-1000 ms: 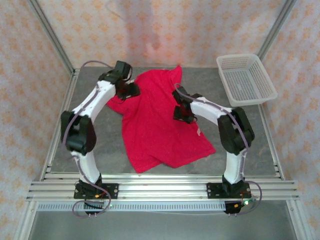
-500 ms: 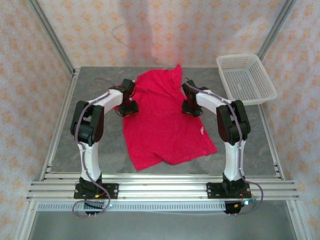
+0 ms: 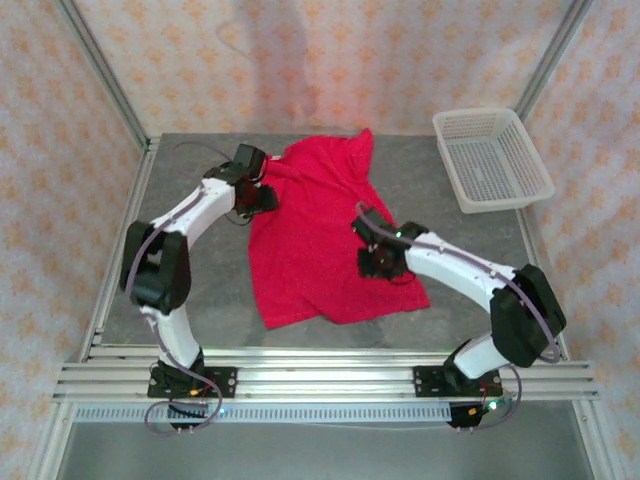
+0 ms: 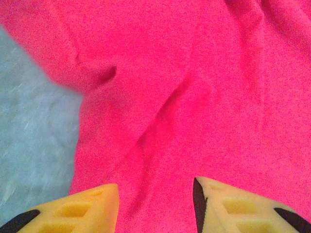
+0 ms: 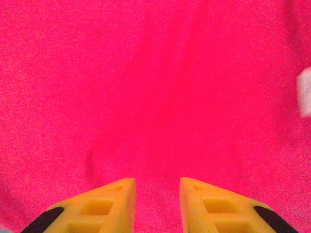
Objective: Fold the inside-out t-shirt
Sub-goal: Rotate the T-shirt at the center of the table, then turn the T-shirt inside out at the center of the table.
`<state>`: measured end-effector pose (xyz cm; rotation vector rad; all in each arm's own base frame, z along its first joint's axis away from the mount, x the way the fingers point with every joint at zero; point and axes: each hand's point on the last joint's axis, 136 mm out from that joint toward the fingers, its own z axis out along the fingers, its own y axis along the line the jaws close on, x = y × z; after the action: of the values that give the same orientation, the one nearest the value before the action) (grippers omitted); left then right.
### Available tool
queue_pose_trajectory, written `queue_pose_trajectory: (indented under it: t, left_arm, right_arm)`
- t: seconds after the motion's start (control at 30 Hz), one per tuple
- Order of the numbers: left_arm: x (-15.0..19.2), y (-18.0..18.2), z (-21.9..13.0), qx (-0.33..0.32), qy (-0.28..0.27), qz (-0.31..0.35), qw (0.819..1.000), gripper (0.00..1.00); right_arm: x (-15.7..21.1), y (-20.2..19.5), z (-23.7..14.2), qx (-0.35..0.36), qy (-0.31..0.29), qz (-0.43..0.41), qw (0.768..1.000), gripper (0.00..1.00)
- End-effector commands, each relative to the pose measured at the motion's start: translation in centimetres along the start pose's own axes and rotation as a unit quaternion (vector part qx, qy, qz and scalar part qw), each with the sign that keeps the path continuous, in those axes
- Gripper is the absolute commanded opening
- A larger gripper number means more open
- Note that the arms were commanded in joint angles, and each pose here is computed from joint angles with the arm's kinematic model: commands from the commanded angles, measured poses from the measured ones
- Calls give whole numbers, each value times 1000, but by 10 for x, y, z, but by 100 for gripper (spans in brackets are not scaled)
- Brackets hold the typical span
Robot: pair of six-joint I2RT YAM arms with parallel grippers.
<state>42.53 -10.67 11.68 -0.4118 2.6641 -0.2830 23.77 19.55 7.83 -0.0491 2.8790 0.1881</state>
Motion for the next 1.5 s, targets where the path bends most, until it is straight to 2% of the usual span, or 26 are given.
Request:
queue_pose_trajectory:
  t: [0.0,0.27,0.47,0.7,0.77,0.83,0.93,0.97,1.03,1.23,1.37,1.47]
  left_arm:
    - [24,23,-14,-26,8,-18,999,45]
    - [78,53,-29,-29,25,-29,999,44]
    - [91,64,-37,-36,20,-28,999,44]
    - [97,64,-35,-30,27,-40,998,44]
    - [99,63,-36,-28,28,-42,998,44]
    - [100,63,-38,-26,29,-40,998,43]
    - [102,58,-43,-16,25,-31,999,43]
    - [102,54,-46,-7,21,-25,999,43]
    - [102,42,-53,14,11,-13,1000,43]
    - [114,-15,-73,105,-22,96,990,42]
    - [135,-51,-77,144,-46,183,971,47]
    - [152,-75,-79,180,-84,250,948,50]
  right_arm:
    - [21,1,10,18,-8,3,1000,31]
    - [56,17,27,23,15,-28,999,36]
    - [77,12,33,26,31,-29,999,39]
    - [79,8,51,44,36,-37,998,41]
    - [80,9,58,52,44,-40,997,38]
    - [81,10,61,55,50,-41,996,30]
    - [79,13,55,55,54,-39,996,7]
    - [77,14,49,53,53,-38,996,3]
    - [72,16,32,48,47,-36,997,0]
    - [47,30,-28,13,8,-37,999,0]
    - [29,35,-49,-15,-8,-18,1000,0]
    - [11,29,-58,-33,-25,15,999,0]
